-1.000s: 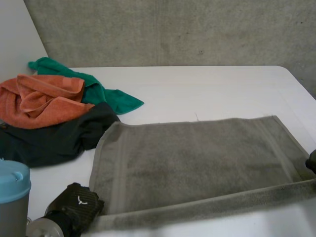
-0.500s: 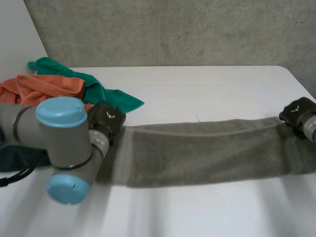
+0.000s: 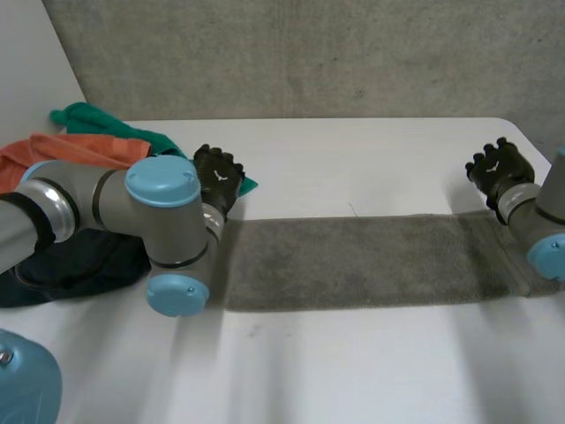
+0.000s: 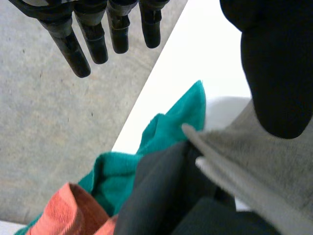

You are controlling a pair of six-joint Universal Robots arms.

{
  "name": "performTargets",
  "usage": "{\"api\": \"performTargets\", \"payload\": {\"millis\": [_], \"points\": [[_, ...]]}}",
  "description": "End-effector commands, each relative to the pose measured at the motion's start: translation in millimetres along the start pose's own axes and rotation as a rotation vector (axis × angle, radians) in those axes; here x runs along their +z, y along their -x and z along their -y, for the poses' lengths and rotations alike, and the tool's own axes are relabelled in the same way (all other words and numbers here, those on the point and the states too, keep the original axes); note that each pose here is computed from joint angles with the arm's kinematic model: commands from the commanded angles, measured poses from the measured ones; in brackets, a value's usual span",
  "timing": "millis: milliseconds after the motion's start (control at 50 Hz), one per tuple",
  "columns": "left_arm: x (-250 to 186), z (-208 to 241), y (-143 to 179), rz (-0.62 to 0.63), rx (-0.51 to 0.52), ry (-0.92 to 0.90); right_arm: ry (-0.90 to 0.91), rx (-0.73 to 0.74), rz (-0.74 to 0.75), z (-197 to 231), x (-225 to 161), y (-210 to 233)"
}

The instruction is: Fold the laundry.

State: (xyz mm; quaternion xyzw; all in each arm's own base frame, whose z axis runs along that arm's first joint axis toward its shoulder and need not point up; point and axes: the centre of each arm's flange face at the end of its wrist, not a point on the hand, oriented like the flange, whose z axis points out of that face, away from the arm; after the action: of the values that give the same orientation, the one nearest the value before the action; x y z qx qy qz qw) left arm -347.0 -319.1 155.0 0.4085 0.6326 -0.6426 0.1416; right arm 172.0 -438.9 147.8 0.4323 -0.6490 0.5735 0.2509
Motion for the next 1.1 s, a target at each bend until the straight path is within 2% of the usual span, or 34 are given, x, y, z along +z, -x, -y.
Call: {"api": "performTargets", "payload": {"millis": [20, 100, 200, 280, 540, 720, 780, 860, 920, 980, 1020, 1040, 1080, 1100], "points": [[-19.0, 20.7, 17.5, 0.03, -0.03, -0.022, -0.007, 0.295, -0.022, 6.7, -37.8, -47.6], [-35.7, 27.3, 28.2, 0.029, -0.087, -0.031, 0.008, 0.38, 0.079, -3.4, -66.5, -59.9], [-56.2, 31.1, 37.5, 0.016, -0.214, -0.038, 0.156, 0.508, 0.216, -51.5, -91.0, -57.8], [-66.7, 29.5, 35.2, -0.016, -0.283, -0.038, 0.228, 0.57, 0.237, -76.4, -99.7, -54.4], [-73.7, 25.2, 26.2, -0.068, -0.306, -0.04, 0.189, 0.538, 0.24, -108.2, -84.4, -26.3], [-74.9, 23.9, 26.3, -0.068, -0.308, -0.037, 0.204, 0.52, 0.142, -127.4, -76.3, -33.0], [-75.0, 24.7, 28.1, -0.063, -0.307, -0.039, 0.248, 0.502, 0.042, -149.1, -77.5, -49.7], [-80.6, 28.5, 33.5, -0.057, -0.31, -0.05, 0.315, 0.4, -0.11, -168.5, -82.9, -87.4], [-84.9, 29.0, 36.3, -0.055, -0.311, -0.051, 0.311, 0.314, -0.156, -163.4, -84.0, -105.5], [-88.8, 29.5, 38.2, -0.054, -0.311, -0.052, 0.266, 0.257, -0.145, -149.9, -81.9, -104.9], [-91.0, 30.0, 40.3, -0.051, -0.312, -0.054, 0.138, 0.217, -0.104, -104.9, -78.0, -97.3], [-91.7, 30.0, 40.5, -0.051, -0.312, -0.054, 0.013, 0.183, -0.05, -61.9, -77.3, -82.8], [-93.1, 30.0, 42.9, -0.045, -0.313, -0.054, -0.098, 0.154, 0.002, -26.6, -80.5, -67.2], [-93.8, 30.0, 43.2, -0.045, -0.313, -0.054, -0.204, 0.129, 0.055, 5.4, -86.7, -49.4]]}}
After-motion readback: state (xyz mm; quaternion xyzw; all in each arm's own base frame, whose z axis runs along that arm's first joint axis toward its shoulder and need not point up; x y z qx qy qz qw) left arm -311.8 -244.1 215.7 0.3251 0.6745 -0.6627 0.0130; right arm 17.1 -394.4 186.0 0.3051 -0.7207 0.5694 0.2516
